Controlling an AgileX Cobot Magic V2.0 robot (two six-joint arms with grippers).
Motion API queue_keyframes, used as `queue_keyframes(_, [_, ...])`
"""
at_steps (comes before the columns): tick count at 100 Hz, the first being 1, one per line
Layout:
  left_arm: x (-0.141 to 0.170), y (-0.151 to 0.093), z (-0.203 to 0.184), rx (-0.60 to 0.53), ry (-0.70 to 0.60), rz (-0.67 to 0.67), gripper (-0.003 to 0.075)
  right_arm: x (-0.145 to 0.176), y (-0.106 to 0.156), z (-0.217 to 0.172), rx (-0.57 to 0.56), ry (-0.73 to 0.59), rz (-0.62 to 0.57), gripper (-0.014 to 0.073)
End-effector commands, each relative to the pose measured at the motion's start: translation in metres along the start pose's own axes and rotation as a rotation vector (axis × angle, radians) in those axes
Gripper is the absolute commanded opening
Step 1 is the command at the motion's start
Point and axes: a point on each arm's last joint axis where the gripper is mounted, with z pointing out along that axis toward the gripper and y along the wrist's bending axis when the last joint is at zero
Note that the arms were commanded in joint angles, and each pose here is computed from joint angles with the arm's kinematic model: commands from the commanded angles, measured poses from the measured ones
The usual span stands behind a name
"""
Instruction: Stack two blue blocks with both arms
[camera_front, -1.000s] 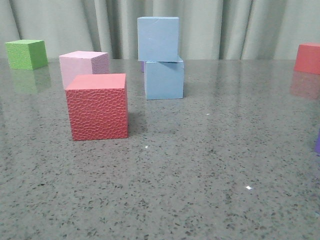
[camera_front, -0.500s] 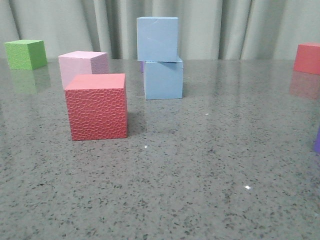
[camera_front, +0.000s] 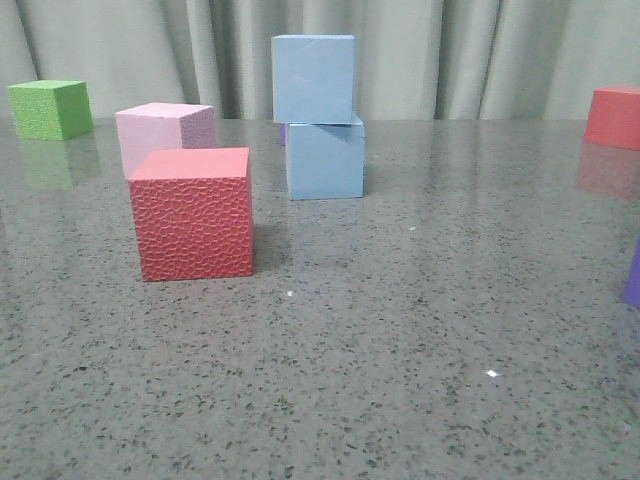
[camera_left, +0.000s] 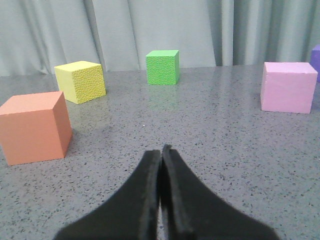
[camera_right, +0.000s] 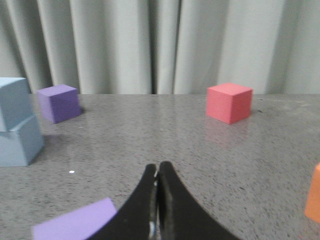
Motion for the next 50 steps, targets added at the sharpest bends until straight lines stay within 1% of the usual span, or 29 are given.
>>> queue_keyframes(1, [-0.001, 0.000, -0.002, 0.004, -0.098, -0.010, -0.0019, 0.001, -0.002, 0.000, 0.019, -0.125, 0.007, -0.0069])
queue_keyframes(17, [-0.001, 0.000, -0.002, 0.004, -0.098, -0.010, -0.0019, 0.031, -0.006, -0.005, 0.027, -0.105, 0.010, -0.0069])
queue_keyframes(23, [-0.001, 0.000, -0.002, 0.004, -0.098, -0.010, -0.0019, 0.035, -0.006, -0.008, 0.031, -0.075, 0.011, -0.0069])
queue_keyframes(50, [-0.001, 0.000, -0.002, 0.004, -0.098, -0.010, -0.0019, 0.039, -0.007, -0.010, 0.038, -0.037, 0.011, -0.0069])
